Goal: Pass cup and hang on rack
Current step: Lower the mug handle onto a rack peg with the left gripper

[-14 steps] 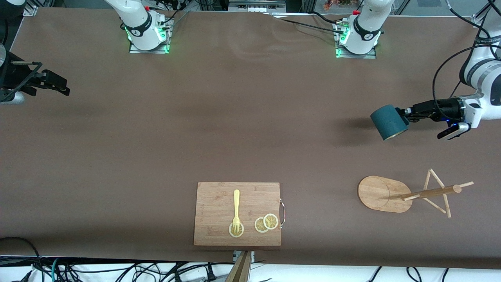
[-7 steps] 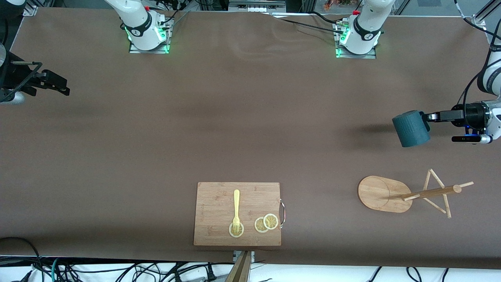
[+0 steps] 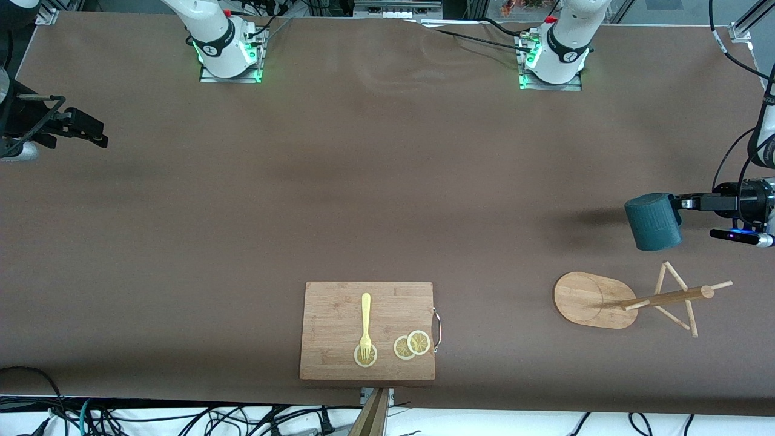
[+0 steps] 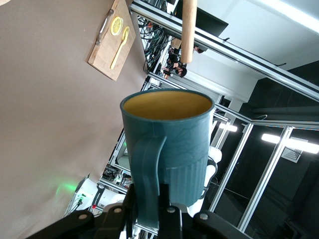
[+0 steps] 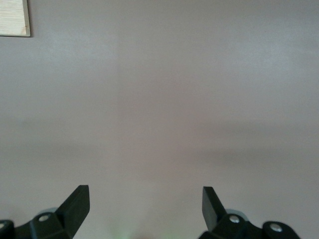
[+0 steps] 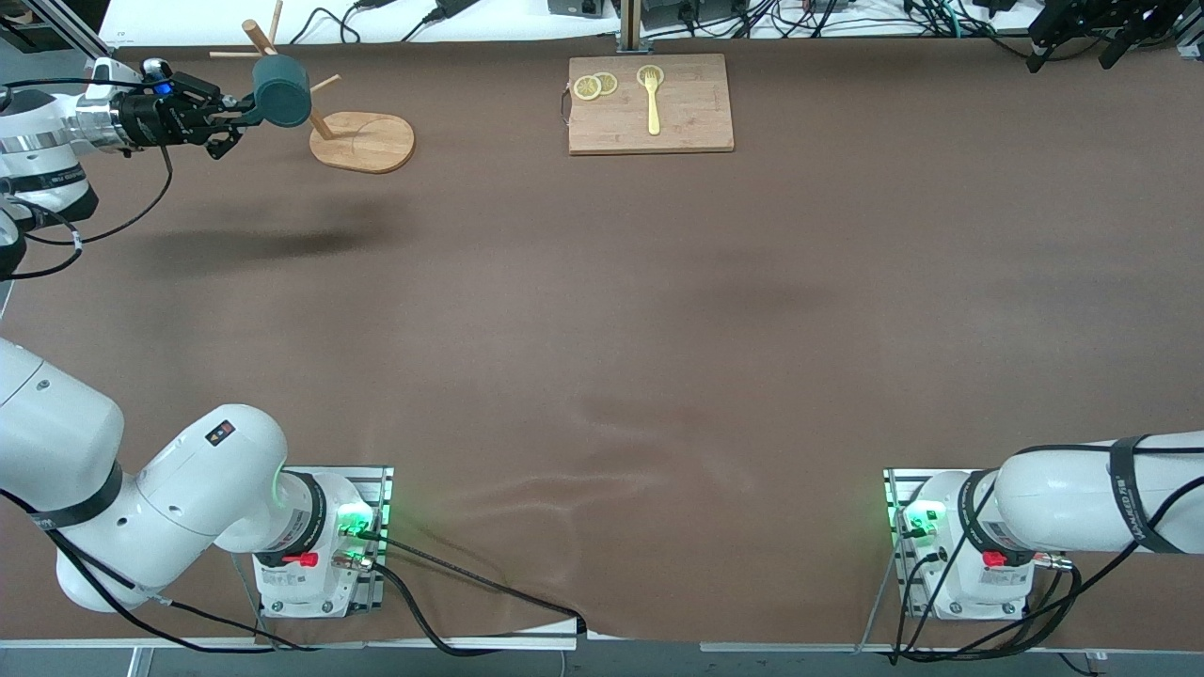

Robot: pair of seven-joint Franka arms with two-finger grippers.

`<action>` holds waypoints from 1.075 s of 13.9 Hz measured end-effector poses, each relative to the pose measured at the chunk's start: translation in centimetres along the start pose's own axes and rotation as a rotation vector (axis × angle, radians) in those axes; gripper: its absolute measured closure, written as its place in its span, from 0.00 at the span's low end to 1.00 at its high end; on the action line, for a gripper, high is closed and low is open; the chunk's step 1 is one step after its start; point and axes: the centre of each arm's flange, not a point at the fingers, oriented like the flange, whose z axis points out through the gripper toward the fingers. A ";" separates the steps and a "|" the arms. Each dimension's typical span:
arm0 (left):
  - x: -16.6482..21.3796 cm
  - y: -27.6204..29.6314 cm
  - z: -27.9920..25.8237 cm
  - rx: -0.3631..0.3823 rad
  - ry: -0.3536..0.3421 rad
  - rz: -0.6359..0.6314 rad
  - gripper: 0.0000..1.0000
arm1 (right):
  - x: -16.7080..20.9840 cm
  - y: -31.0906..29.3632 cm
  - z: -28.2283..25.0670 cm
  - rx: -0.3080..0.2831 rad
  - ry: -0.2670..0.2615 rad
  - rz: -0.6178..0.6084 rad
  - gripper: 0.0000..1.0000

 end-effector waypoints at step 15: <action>3.3 0.7 -4.5 0.070 0.055 0.019 0.80 | 0.0 0.0 0.0 0.000 0.000 0.000 0.00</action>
